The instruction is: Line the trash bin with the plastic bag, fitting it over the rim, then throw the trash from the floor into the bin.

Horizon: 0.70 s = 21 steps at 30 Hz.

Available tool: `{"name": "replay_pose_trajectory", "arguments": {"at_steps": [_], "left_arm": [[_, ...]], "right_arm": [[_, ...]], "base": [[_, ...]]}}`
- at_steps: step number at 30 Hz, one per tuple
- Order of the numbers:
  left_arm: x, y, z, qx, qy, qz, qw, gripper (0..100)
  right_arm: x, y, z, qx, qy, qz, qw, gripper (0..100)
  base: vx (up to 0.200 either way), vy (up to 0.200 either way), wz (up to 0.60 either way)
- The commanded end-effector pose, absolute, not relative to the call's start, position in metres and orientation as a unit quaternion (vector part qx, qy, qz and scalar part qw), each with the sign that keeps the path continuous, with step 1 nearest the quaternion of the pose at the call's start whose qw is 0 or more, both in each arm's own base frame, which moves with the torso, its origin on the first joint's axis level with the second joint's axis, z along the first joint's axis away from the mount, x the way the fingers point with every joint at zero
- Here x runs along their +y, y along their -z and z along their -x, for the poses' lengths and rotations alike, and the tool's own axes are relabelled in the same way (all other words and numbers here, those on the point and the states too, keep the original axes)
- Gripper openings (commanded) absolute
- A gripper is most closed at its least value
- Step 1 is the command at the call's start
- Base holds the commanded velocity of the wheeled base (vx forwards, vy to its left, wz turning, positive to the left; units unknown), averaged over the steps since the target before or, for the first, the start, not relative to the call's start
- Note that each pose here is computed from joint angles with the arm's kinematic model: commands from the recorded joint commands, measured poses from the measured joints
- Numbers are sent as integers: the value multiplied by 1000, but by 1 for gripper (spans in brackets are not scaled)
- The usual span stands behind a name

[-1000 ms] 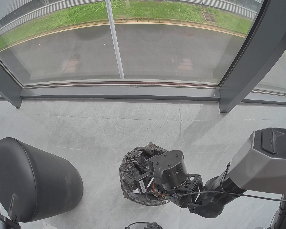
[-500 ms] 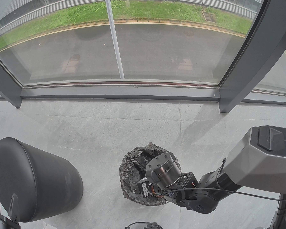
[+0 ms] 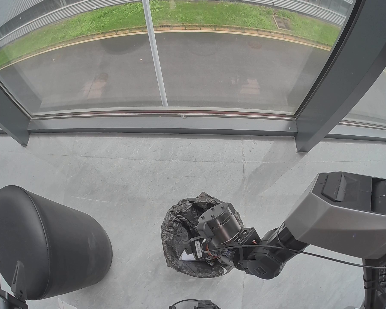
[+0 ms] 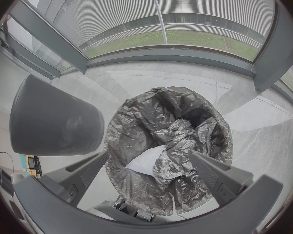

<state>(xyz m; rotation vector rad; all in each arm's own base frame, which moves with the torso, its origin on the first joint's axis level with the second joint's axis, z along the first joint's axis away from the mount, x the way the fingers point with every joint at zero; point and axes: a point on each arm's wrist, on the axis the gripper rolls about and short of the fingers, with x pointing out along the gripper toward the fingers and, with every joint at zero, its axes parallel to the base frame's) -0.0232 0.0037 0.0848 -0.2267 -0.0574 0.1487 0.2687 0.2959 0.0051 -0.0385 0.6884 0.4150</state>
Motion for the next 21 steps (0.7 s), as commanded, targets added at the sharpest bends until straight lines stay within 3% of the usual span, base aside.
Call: {"name": "replay_pose_trajectory", "arguments": {"at_steps": [1,21], "left_arm": [[4,-81,24,-31,-74,113,990,100],[4,-81,24,-31,-74,114,990,100]], "right_arm": [[297,10,-277,343,-194,23,919,100],[297,40,-313,344,-195,47,917,100]], "base": [[0,0,0],[0,0,0]]}}
